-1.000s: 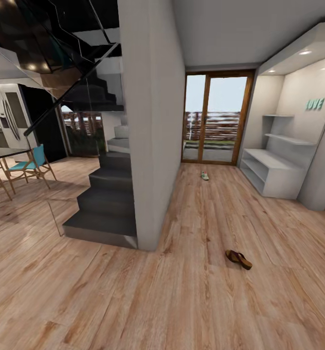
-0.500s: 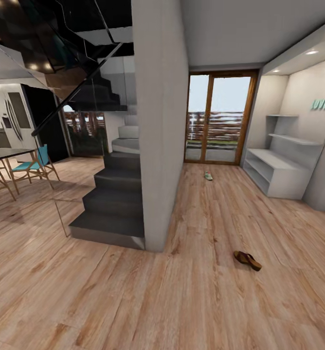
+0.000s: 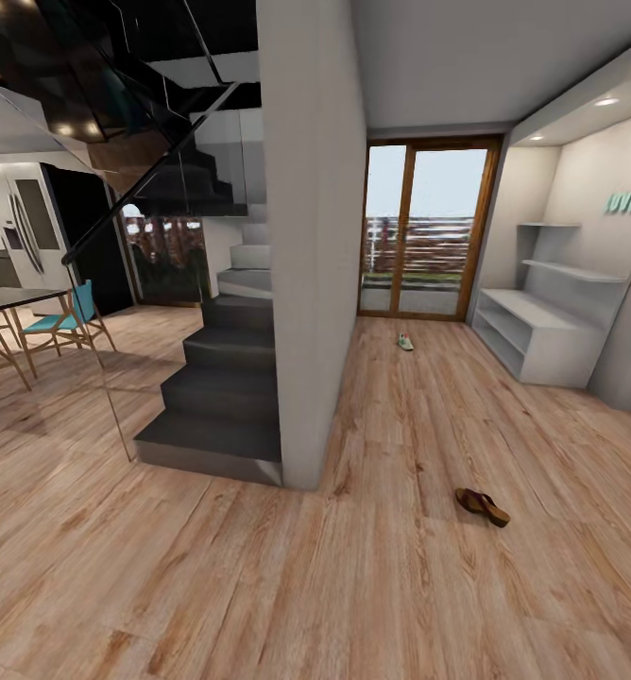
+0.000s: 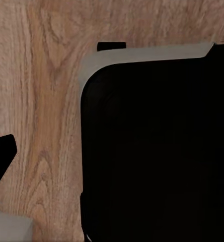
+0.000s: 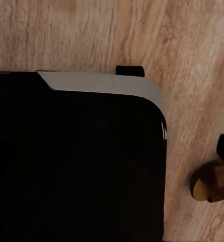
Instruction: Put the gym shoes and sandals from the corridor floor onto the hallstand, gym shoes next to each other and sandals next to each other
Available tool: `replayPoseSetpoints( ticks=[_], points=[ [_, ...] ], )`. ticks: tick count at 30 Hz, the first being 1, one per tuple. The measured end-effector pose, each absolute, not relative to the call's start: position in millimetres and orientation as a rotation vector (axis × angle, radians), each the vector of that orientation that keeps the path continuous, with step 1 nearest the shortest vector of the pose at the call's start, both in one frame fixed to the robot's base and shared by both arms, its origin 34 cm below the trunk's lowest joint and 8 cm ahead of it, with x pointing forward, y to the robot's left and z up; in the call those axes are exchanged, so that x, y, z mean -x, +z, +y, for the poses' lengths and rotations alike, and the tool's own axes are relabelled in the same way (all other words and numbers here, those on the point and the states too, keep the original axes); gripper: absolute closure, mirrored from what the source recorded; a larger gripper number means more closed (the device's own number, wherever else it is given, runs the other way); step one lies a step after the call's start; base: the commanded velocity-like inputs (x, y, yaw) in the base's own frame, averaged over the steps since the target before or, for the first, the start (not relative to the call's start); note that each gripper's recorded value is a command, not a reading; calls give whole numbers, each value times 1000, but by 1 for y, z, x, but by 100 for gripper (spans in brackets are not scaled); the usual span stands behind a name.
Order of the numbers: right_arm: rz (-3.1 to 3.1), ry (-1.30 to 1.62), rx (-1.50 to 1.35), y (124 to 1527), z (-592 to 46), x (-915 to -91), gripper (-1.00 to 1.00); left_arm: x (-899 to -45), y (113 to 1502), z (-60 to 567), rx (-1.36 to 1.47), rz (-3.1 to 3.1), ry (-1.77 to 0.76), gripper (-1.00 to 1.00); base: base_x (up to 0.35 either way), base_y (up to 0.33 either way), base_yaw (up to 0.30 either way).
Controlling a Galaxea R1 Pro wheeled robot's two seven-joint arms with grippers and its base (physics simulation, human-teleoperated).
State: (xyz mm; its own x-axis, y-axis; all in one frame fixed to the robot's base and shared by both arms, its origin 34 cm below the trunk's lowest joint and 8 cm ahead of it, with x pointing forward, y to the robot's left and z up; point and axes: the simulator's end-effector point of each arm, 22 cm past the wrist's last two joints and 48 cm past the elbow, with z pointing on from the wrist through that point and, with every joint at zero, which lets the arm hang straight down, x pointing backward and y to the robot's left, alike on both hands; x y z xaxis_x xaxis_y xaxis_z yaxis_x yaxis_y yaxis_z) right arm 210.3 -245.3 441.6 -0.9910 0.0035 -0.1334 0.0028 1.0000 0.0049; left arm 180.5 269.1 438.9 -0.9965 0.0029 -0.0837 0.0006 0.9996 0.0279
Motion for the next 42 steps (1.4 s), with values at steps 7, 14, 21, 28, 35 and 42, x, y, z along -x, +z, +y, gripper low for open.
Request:
replayPoseSetpoints(
  ticks=[7,14,21,28,35,42],
  points=[
    [2892,-52,2,452,-277,-265,-100,-237,446,273,-10,2921,49,-100,1,1,0],
    [2732,-100,14,478,-304,-336,-100,-318,467,286,-18,2737,72,-100,0,0,0],
    [2580,-137,31,513,-325,-400,-100,-384,488,302,-18,2622,99,-100,0,0,0],
    [2457,-158,38,548,-337,-447,-100,-434,507,309,-14,2546,109,-100,0,0,0],
    [2355,-174,1,577,-350,-478,-100,-457,518,310,-10,2507,110,-100,0,0,0],
    [2295,-182,-62,585,-361,-482,-100,-463,522,308,-8,2472,105,-100,16,0,0]
  ],
)
